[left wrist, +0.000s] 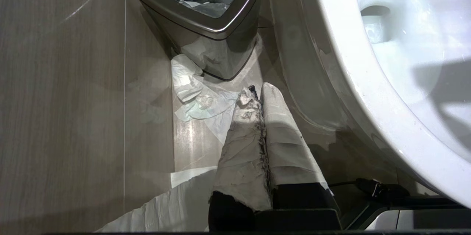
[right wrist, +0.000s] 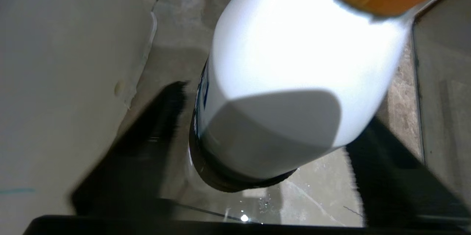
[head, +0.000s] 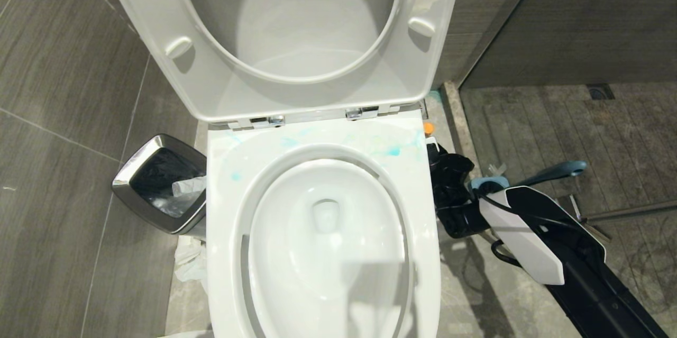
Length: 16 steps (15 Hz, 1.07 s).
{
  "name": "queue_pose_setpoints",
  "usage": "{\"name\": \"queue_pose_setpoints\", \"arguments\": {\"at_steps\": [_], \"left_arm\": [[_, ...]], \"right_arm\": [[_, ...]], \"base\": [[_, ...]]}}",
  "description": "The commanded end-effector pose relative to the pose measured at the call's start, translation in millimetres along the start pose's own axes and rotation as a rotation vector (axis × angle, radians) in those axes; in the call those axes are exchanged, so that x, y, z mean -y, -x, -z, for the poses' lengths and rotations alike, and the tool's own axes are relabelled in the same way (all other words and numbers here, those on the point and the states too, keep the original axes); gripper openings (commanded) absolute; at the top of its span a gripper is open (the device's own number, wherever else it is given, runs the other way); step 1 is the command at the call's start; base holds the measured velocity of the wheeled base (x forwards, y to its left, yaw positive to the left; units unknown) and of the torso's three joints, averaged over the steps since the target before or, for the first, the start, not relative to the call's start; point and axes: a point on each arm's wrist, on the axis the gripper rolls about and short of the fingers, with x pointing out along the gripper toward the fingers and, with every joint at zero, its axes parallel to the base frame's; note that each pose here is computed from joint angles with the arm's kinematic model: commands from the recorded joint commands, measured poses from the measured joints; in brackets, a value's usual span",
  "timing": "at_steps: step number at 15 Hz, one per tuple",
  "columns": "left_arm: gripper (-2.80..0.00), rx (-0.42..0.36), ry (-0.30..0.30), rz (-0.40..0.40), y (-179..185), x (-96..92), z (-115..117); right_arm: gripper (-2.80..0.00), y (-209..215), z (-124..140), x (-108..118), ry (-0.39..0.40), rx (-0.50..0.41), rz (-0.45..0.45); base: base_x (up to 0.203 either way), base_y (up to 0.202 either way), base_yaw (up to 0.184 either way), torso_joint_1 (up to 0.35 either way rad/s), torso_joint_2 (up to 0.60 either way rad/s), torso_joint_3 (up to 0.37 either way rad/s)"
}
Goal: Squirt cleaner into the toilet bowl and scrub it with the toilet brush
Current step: Pour in the cleaning agent
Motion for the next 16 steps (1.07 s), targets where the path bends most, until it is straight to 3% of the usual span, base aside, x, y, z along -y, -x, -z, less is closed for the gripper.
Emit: {"name": "queue_pose_setpoints", "arguments": {"at_steps": [1,10,16], "left_arm": [[-2.8,-0.002,0.0,-0.001,-0.1,0.0,0.0],[-2.8,-0.002,0.0,-0.001,-0.1,0.0,0.0],[-2.8,-0.002,0.0,-0.001,-0.1,0.0,0.0]], "right_arm": [[-2.8,0.2,2.4,-1.1,0.01,0.003,0.002],[-2.8,2.1,0.4,2.1,0.039,-0.008,0.004],[-2.8,25.8,12.6,9.6,0.061,-0.142,-0.036]], "base": [[0.0,0.0,0.0,0.0,0.0,0.0],[0.0,0.0,0.0,0.0,0.0,0.0],[0.0,0.0,0.0,0.0,0.0,0.0]]}}
